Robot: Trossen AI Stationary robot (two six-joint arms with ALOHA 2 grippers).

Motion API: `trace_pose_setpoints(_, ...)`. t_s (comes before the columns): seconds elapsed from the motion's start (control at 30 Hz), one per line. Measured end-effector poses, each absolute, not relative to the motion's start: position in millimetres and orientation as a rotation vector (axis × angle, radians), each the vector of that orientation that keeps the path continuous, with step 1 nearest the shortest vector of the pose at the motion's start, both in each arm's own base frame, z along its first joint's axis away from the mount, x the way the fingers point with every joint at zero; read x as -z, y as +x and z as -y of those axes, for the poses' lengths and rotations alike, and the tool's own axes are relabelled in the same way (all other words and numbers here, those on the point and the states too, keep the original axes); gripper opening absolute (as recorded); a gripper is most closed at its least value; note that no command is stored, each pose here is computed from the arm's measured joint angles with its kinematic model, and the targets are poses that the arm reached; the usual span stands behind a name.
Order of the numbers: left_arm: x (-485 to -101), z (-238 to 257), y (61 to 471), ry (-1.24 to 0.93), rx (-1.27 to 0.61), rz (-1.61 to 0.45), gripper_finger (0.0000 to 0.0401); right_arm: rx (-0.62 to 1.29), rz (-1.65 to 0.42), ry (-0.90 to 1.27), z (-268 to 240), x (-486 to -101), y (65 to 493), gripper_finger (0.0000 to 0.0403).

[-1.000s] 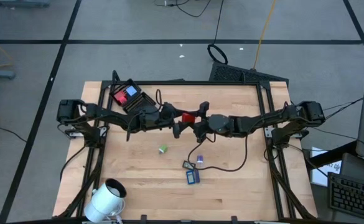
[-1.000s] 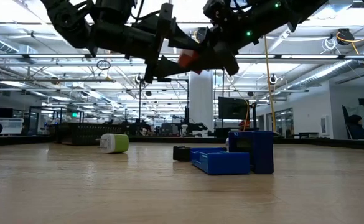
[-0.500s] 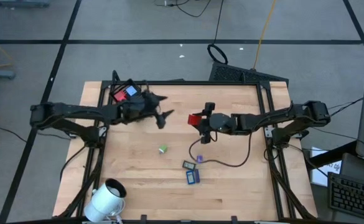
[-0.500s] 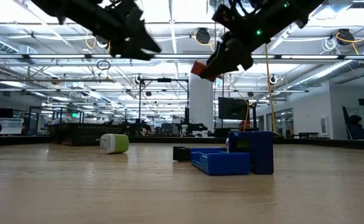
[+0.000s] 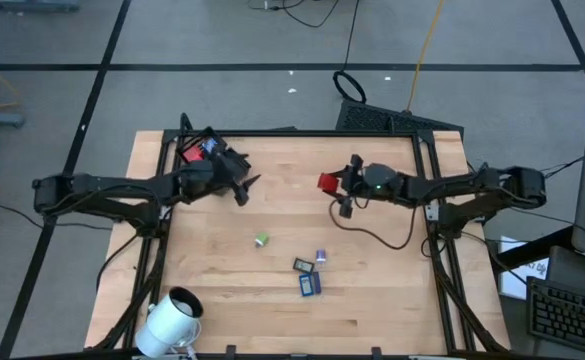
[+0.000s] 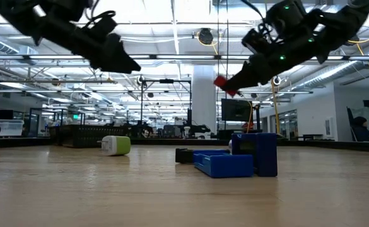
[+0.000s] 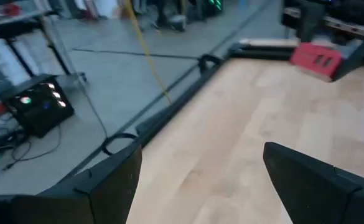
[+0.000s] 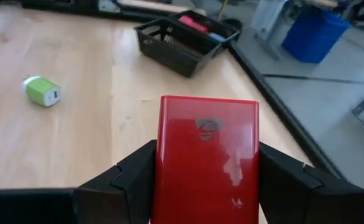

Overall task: Pick & Place Office items
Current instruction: Put the red charger adapter into the top black bin

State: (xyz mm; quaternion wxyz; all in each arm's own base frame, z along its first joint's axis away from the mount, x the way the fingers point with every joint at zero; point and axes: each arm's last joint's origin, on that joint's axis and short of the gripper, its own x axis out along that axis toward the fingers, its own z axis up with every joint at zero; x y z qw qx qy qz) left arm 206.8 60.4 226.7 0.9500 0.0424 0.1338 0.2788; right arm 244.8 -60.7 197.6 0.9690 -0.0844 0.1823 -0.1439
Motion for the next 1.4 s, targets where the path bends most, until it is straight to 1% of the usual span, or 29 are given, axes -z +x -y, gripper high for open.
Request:
trace_pose_setpoints(0.13,-216,-66,186,0.039,-0.546,-0.183,0.0335,0.314,-0.335,-0.164,61,-198,228,0.0212)
trace_pose_setpoints(0.23,-215,-68,172,0.022,-0.504,-0.092,0.0335,0.336,-0.319,-0.145,64,-197,218,0.0212)
trace_pose_setpoints(0.53,-211,-68,149,0.025,-0.433,-0.026,0.0335,0.409,-0.298,-0.045,81,-175,189,0.0212)
trace_pose_setpoints(0.67,-206,-69,142,0.029,-0.431,-0.015,0.0335,0.395,-0.271,0.009,86,-168,182,0.0212)
trace_pose_setpoints(0.77,-204,-72,141,0.027,-0.430,-0.019,0.0335,0.370,-0.236,0.024,86,-168,180,0.0212)
trace_pose_setpoints(1.07,-204,-77,138,-0.036,-0.462,-0.002,0.0335,0.376,-0.174,0.038,86,-170,179,0.0212)
trace_pose_setpoints(1.4,-211,-77,138,-0.115,-0.458,0.088,0.0335,0.383,-0.187,0.042,86,-168,180,0.0212)
